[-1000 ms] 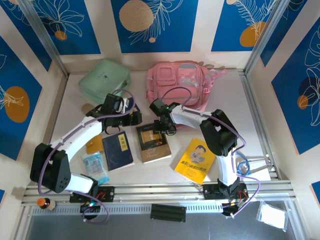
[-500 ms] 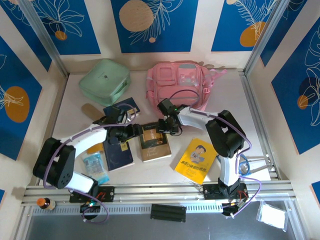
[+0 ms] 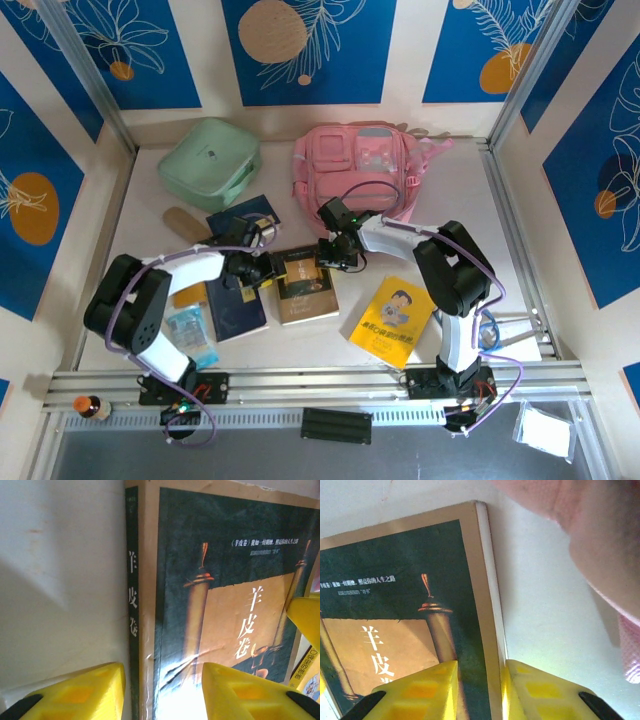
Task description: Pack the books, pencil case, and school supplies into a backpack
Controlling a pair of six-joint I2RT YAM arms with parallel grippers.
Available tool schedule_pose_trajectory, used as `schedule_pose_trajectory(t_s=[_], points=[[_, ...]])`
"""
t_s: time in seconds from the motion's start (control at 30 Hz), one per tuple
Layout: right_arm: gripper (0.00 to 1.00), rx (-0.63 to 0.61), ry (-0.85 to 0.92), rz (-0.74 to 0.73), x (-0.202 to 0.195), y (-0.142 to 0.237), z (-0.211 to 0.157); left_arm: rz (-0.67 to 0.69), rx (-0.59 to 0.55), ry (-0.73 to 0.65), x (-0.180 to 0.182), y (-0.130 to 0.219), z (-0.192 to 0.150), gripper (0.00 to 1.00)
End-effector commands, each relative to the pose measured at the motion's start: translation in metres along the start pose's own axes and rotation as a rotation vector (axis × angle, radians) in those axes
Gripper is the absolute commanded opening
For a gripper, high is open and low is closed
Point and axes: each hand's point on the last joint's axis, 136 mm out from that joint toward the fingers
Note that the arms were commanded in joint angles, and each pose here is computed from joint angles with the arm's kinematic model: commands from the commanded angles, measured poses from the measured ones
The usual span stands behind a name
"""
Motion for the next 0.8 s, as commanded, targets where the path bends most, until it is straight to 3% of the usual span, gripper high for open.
schedule_pose_trajectory(t_s=[0.0, 0.37, 0.57, 0.77], points=[[0.27, 0.051, -0.015, -0.003, -0.004, -0.001, -0.015, -0.038, 0.026, -0.005, -0.011, -0.006, 0.000, 0.43], [0.26, 0.064, -0.031, -0.011, -0.009, -0.006, -0.016, -0.142, 0.066, -0.015, -0.026, -0.012, -0.005, 0.46], [0.23, 0.066, -0.040, -0.012, -0.012, -0.008, -0.017, -0.339, -0.024, -0.119, -0.067, 0.025, -0.002, 0.42], [0.19, 0.082, -0.063, -0.072, -0.023, -0.013, -0.017, -0.528, -0.030, -0.173, -0.094, 0.051, -0.013, 0.40]])
Point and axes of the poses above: each hand's point on the last joint's axis, 136 mm out from that joint toward the fingers, its own y axis back along the fingers, its own x axis along the line the jaws close on, z = x × y, and after that the axes turned 4 degrees about y, right-handed
